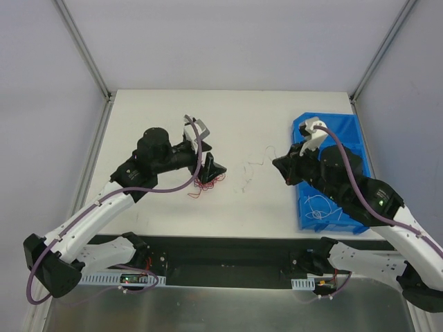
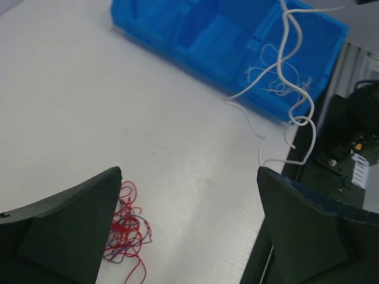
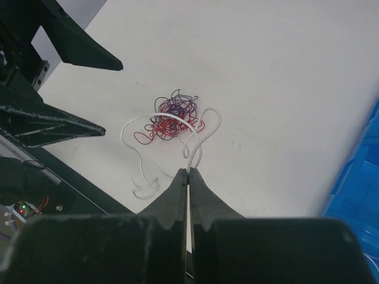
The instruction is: Untangle the cables
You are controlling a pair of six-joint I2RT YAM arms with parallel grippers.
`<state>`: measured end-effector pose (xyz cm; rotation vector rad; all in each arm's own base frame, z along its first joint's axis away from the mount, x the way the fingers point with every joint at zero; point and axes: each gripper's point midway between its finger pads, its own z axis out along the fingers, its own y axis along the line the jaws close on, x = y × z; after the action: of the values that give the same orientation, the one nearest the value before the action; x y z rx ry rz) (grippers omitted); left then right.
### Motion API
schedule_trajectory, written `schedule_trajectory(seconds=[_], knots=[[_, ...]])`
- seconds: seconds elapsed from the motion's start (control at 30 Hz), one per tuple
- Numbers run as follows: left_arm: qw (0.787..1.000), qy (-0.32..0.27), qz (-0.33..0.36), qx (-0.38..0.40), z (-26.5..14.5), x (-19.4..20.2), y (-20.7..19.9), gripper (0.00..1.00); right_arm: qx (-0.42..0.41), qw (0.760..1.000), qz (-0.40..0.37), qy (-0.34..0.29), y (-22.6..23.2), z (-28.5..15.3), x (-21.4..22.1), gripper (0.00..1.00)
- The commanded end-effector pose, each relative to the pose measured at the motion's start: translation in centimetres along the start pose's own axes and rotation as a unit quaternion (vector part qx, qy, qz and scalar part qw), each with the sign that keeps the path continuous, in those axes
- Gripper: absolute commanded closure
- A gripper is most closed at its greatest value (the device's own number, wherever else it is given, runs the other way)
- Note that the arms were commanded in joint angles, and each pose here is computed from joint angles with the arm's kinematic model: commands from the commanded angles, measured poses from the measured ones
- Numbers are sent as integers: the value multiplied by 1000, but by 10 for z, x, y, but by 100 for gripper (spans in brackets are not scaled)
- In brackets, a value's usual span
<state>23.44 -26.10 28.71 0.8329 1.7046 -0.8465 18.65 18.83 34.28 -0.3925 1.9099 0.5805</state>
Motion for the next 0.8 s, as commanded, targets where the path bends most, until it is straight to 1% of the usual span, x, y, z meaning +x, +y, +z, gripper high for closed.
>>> schedule_trajectory(seconds=[0.0, 0.17, 0.27, 0.33, 0.47, 0.57, 0.6, 0.63, 0.73, 0.77], knots=[[990, -24, 0, 138, 4, -6, -50, 3, -38, 999, 6, 7, 17, 7, -1, 100], [973, -17, -3, 231, 0, -5, -84, 4, -64, 998, 6, 10, 30, 19, -1, 100], [967, -24, 3, 253, -3, -5, -95, 4, -78, 997, 5, 16, 38, 28, 0, 100], [970, -23, 1, 241, 2, -2, -91, 4, -89, 996, 10, 17, 44, 34, 1, 100], [978, -3, -10, 207, 12, 5, -78, 16, -120, 992, 25, 18, 59, 43, 1, 100], [978, 5, -13, 206, 14, 6, -77, 26, -128, 991, 33, 15, 64, 48, 0, 100], [978, 3, -12, 207, 14, 5, -78, 32, -128, 991, 34, 16, 65, 51, 0, 100], [978, 4, -11, 210, 13, 5, -80, 37, -146, 988, 35, 21, 71, 49, 3, 100], [976, 5, -7, 218, 13, 7, -84, 49, -147, 988, 40, 28, 73, 53, 6, 100], [975, 2, -1, 221, 12, 6, -85, 58, -147, 988, 40, 30, 73, 54, 7, 100]])
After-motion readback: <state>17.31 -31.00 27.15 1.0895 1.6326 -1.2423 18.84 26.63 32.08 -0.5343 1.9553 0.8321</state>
